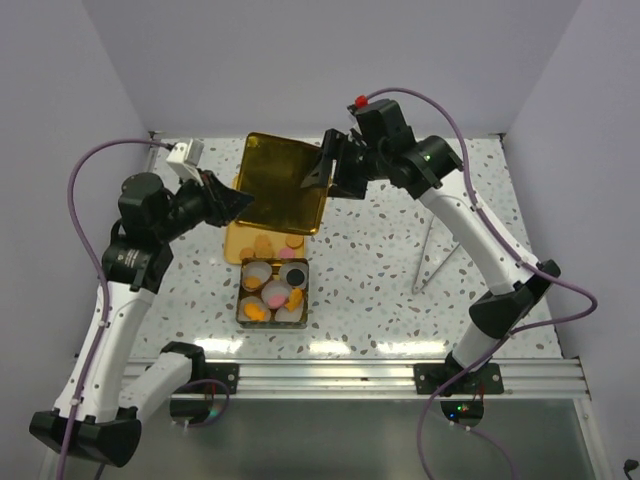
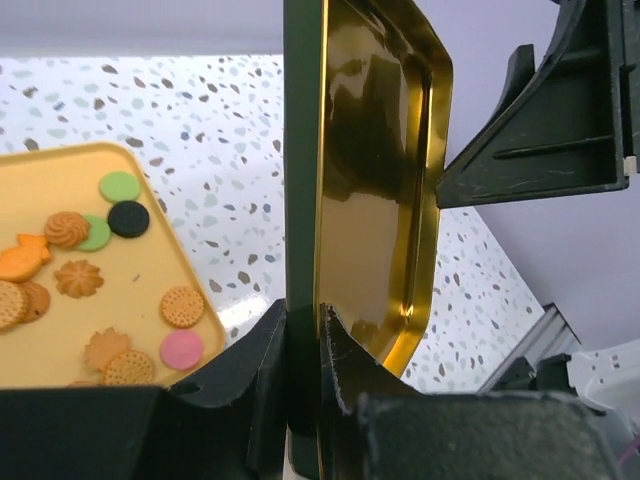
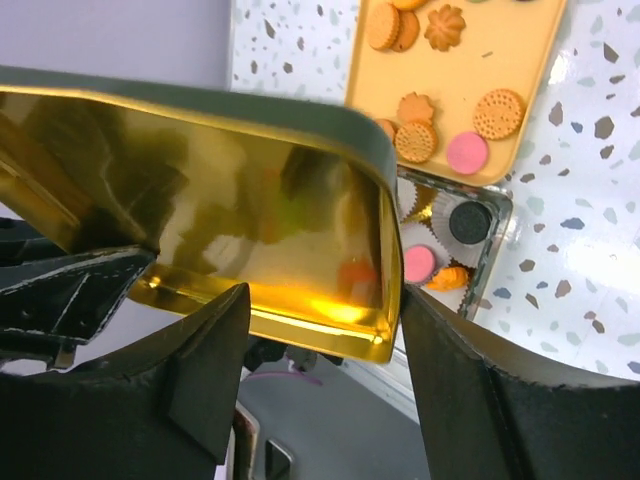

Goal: Pack the cookies

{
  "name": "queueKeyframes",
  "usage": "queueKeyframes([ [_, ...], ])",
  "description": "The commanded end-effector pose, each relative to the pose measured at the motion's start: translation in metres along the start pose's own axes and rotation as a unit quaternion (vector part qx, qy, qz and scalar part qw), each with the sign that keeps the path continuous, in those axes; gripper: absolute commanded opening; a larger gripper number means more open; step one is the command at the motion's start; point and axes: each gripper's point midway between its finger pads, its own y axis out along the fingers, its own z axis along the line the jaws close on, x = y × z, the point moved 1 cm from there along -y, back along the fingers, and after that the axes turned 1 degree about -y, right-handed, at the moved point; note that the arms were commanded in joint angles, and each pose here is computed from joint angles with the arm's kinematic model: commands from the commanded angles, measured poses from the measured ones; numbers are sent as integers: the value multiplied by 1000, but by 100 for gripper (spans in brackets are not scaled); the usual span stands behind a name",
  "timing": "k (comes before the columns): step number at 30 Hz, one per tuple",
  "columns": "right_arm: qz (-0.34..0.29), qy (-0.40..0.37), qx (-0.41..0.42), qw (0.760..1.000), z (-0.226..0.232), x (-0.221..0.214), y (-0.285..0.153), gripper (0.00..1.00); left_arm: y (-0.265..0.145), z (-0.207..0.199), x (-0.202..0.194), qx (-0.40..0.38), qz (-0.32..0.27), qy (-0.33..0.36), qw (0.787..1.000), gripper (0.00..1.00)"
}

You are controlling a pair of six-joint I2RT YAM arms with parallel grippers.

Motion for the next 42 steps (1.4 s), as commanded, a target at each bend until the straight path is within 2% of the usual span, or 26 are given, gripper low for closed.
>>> queueKeyframes([
  [1, -47, -5, 61, 997, 36, 18, -41, 66, -8, 15, 22, 72, -29, 48, 996, 0],
  [7, -40, 19, 123, 991, 68, 25, -52, 68, -18, 42, 37, 175, -44, 95, 979, 0],
  [12, -14, 53, 174, 983, 89, 26, -47, 70, -22, 45, 43, 207, -47, 132, 968, 0],
  [13, -23, 55, 195, 979, 96, 33, -48, 71, -27, 52, 46, 234, -52, 143, 960, 0],
  [18, 18, 130, 247, 960, 111, 42, -24, 79, -33, 43, 53, 249, -56, 183, 949, 0],
  [25, 48, 190, 295, 935, 136, 64, 12, 92, -45, 26, 64, 256, -72, 239, 934, 0],
  [30, 56, 210, 316, 923, 150, 78, 21, 93, -48, 11, 68, 238, -80, 267, 930, 0],
  [42, 57, 238, 321, 915, 148, 84, 37, 94, -47, 1, 59, 237, -59, 332, 911, 0],
])
